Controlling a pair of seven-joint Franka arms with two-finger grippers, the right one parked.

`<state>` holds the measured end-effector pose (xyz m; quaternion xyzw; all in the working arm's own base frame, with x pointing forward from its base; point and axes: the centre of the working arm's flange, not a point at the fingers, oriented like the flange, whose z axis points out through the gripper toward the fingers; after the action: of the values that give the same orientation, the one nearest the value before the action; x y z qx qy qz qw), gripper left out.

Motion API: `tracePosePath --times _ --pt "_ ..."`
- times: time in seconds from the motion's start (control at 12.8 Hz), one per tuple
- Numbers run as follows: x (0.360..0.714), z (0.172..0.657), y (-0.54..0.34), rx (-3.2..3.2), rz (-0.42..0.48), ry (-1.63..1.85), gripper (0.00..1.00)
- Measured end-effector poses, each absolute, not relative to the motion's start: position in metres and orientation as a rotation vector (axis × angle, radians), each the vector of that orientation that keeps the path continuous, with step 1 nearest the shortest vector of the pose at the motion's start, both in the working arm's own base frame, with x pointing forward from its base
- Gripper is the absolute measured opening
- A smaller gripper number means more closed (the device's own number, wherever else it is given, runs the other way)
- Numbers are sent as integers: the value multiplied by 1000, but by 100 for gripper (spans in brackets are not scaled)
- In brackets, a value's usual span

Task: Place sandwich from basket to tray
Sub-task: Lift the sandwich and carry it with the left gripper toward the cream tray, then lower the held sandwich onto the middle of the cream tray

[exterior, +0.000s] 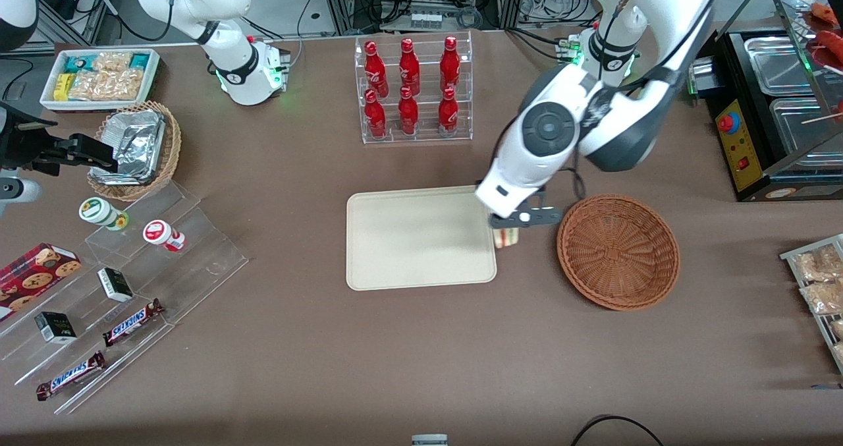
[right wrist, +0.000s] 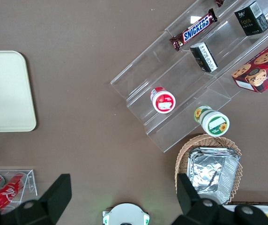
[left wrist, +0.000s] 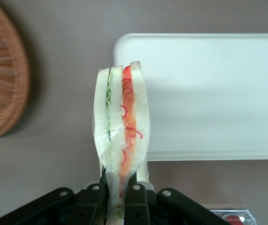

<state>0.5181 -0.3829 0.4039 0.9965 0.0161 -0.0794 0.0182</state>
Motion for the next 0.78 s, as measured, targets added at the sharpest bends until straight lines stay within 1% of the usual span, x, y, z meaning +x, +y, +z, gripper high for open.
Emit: tracePosePath --times 0.16,0.47,0.62,0.78 --pt "508 388 -411 3068 -226 -13 14" --pt "490 339 -458 3086 -133 -92 14" --pt "483 310 -477 3091 -68 -95 14" --pt "480 287 -489 3083 -41 -94 14"
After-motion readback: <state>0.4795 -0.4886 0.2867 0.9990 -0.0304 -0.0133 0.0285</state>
